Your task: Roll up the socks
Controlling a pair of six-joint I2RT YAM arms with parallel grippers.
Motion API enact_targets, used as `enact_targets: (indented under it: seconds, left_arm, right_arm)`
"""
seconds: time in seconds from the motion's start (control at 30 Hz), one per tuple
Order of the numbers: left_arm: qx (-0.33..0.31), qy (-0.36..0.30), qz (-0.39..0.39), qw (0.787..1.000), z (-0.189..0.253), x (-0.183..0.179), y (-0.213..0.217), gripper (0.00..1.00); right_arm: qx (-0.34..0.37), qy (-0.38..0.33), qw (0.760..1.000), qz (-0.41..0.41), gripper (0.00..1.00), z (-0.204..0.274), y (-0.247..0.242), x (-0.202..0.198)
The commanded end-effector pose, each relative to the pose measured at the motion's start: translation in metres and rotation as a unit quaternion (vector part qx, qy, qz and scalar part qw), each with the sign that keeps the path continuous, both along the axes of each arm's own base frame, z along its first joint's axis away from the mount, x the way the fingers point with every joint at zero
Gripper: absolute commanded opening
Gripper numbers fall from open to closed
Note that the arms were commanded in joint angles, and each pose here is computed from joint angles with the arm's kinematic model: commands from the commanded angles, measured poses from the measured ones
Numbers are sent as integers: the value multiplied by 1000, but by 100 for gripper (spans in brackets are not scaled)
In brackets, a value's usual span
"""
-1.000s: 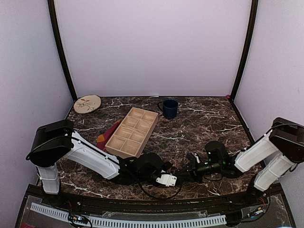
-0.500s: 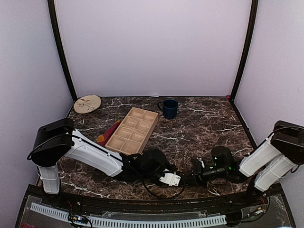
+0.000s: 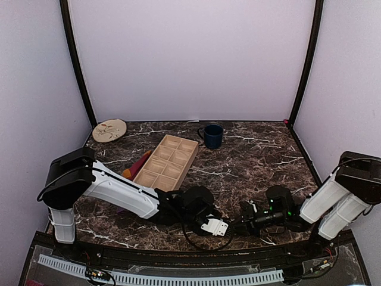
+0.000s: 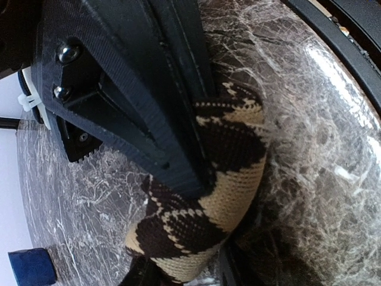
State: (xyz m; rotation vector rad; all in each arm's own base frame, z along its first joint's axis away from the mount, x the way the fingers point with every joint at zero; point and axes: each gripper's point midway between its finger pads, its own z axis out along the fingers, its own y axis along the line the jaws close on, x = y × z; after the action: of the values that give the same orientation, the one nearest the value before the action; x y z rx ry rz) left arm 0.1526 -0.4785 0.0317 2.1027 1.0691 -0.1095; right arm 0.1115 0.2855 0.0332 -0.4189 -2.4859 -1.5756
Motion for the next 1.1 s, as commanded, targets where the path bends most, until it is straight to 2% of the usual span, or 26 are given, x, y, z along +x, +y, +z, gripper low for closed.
enact_targets:
  seconds: [0.0,0.43,0.53,0.83,0.97,1.07]
  left_arm:
    - [14,42,-23,999,-3,-16,-4,36]
    - [41,94,-49,994,-17,-33,-7,32]
    - [52,111,-57,991,-20,-39,-8,27]
    - [81,157,-77,981,-28,-56,-5,1]
    - [88,163,-81,979,-28,-59,-3,0]
    - [95,155,-76,980,-30,-55,-3,0]
  right_arm:
    - [15,-5,1000,1,0,4,1,0]
    - [15,-1,1000,1,0,2,-2,-3]
    - [15,-1,1000,-1,0,1,-3,-3]
    - [12,-3,1000,-2,0,1,-6,-3]
    - [7,-6,1000,1,0,1,-7,-2]
    - [-3,-15,1000,7,8,1,-8,-1]
